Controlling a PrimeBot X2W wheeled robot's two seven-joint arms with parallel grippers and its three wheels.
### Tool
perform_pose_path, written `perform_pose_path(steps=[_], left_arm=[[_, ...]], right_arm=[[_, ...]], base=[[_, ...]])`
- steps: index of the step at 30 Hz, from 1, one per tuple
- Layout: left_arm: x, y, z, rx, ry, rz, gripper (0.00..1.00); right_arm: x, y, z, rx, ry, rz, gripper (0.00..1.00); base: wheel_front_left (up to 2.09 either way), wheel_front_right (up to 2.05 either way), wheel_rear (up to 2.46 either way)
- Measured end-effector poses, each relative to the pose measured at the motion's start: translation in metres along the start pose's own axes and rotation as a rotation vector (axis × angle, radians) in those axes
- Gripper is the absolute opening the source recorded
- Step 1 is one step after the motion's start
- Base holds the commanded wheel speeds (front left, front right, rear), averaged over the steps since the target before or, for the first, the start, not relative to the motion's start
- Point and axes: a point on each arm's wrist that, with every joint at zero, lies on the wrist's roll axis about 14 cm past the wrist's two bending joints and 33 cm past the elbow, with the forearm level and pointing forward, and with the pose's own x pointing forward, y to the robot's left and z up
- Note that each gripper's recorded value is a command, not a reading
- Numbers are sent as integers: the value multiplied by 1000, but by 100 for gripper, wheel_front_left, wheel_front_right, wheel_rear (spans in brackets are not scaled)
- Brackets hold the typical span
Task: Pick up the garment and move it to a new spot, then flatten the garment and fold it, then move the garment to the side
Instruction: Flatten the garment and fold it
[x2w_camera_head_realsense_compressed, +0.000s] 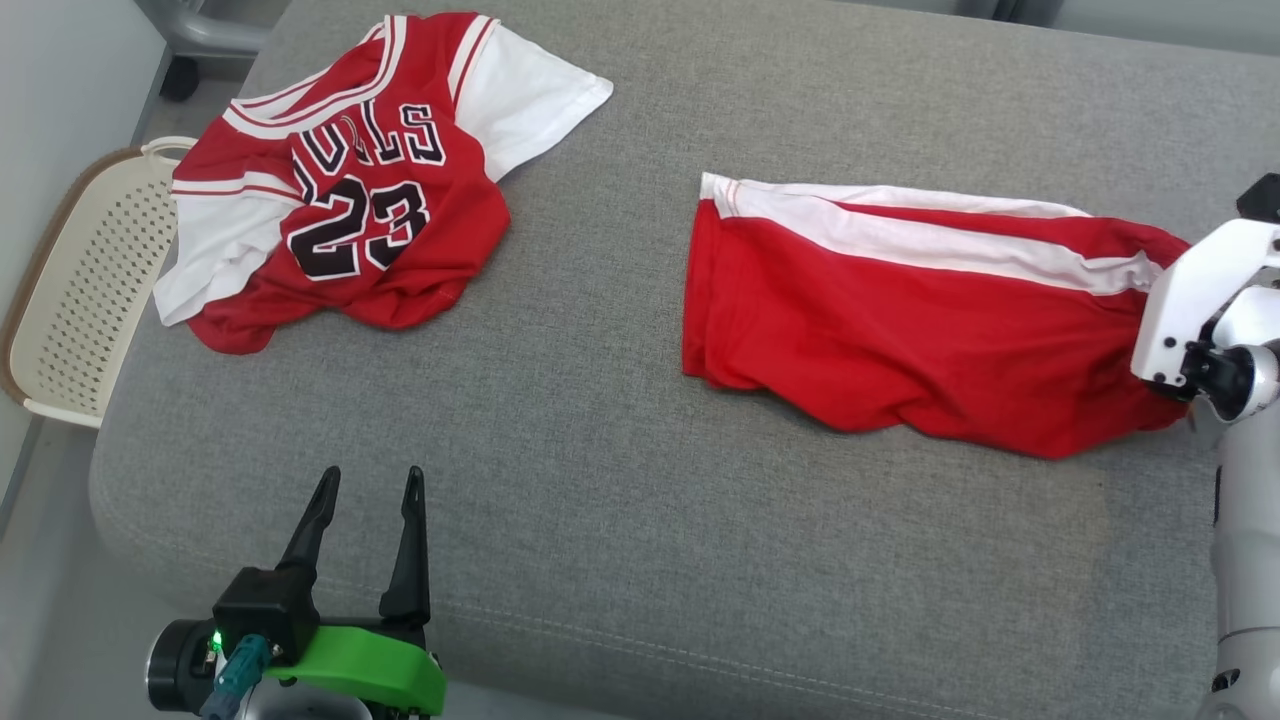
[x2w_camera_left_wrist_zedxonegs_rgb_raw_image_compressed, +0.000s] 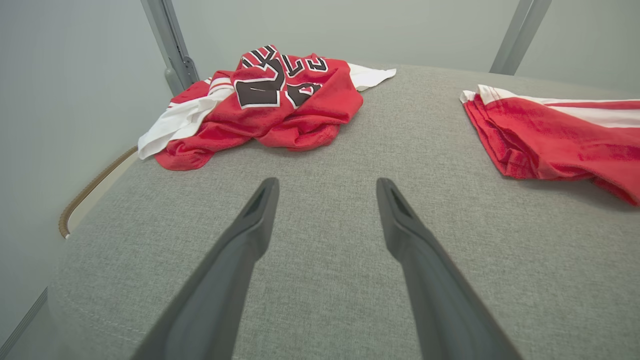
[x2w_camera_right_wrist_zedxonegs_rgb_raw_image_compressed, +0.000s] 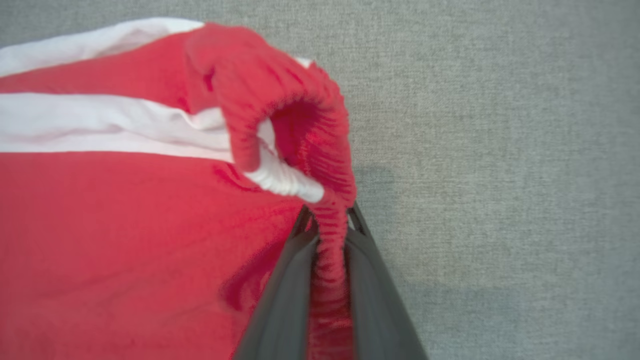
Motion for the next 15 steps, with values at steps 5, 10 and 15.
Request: perform_pose_path(steps=[5,10,15], left_arm=[[-1,-2,4,-6,-15,-8,100],[-2,-4,8,-7,-25,-17,100],[-3,-5,9,-10,-28,-19,100]], right_arm=[[-18,-30,12,28,-42,-76,0],[-34,-48,20,47,-54,-119,0],[-38,-27,21,45,-42,-64,0]], base=[[0,0,0],[0,0,0],[0,0,0]])
